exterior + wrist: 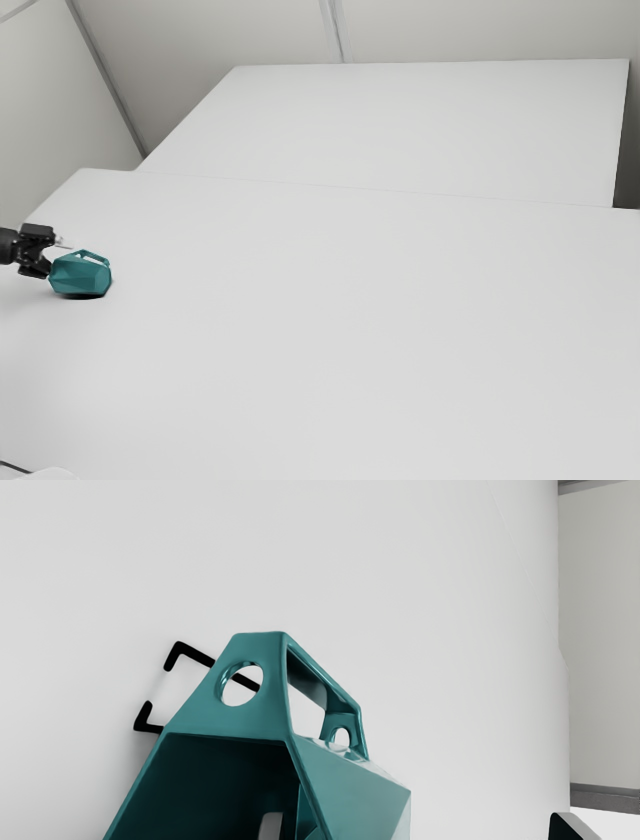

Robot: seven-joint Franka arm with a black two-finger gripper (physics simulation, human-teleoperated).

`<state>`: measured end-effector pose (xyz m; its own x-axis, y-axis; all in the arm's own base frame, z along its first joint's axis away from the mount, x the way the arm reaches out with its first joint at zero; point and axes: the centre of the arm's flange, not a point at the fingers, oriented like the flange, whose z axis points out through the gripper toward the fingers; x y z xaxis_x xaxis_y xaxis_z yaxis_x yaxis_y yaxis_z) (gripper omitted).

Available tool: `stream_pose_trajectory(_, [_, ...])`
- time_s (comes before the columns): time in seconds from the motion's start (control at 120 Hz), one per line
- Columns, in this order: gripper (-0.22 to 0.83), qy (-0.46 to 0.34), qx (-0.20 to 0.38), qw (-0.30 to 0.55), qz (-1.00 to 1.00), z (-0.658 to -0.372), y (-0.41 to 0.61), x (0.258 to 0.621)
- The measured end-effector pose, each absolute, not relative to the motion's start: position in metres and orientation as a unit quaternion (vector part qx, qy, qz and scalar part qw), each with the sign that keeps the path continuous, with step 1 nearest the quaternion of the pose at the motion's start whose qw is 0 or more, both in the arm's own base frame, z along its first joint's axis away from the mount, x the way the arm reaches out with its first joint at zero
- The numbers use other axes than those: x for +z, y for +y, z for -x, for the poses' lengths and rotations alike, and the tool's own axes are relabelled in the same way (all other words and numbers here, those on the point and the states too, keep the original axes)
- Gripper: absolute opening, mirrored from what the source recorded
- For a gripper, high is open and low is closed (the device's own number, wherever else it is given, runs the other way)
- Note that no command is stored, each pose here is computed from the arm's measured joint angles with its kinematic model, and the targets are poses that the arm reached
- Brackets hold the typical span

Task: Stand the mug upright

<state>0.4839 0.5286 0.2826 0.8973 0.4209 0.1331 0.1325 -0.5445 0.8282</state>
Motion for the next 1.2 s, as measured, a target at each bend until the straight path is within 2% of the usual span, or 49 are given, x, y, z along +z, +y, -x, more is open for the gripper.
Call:
stream_pose_trajectory(0.075, [0.50, 0.161, 0.159, 0.452, -0.863, -0.484, 0.528, 0.281])
stream_pose_trajectory(0.358, [0.06, 0.160, 0.156, 0.452, -0.864, -0.483, 0.526, 0.283])
stream_pose_trajectory(0.483, [-0.06, 0.156, 0.153, 0.449, -0.866, -0.486, 0.523, 0.287])
stream_pose_trajectory(0.583, [-0.10, 0.146, 0.150, 0.446, -0.870, -0.490, 0.518, 0.295])
stream_pose_trajectory(0.808, [-0.12, 0.108, 0.133, 0.427, -0.888, -0.510, 0.491, 0.326])
stream_pose_trajectory(0.967, [-0.14, 0.051, 0.109, 0.387, -0.914, -0.541, 0.440, 0.375])
stream_pose_trajectory(1.2, [-0.16, -0.038, 0.047, 0.295, -0.954, -0.572, 0.338, 0.438])
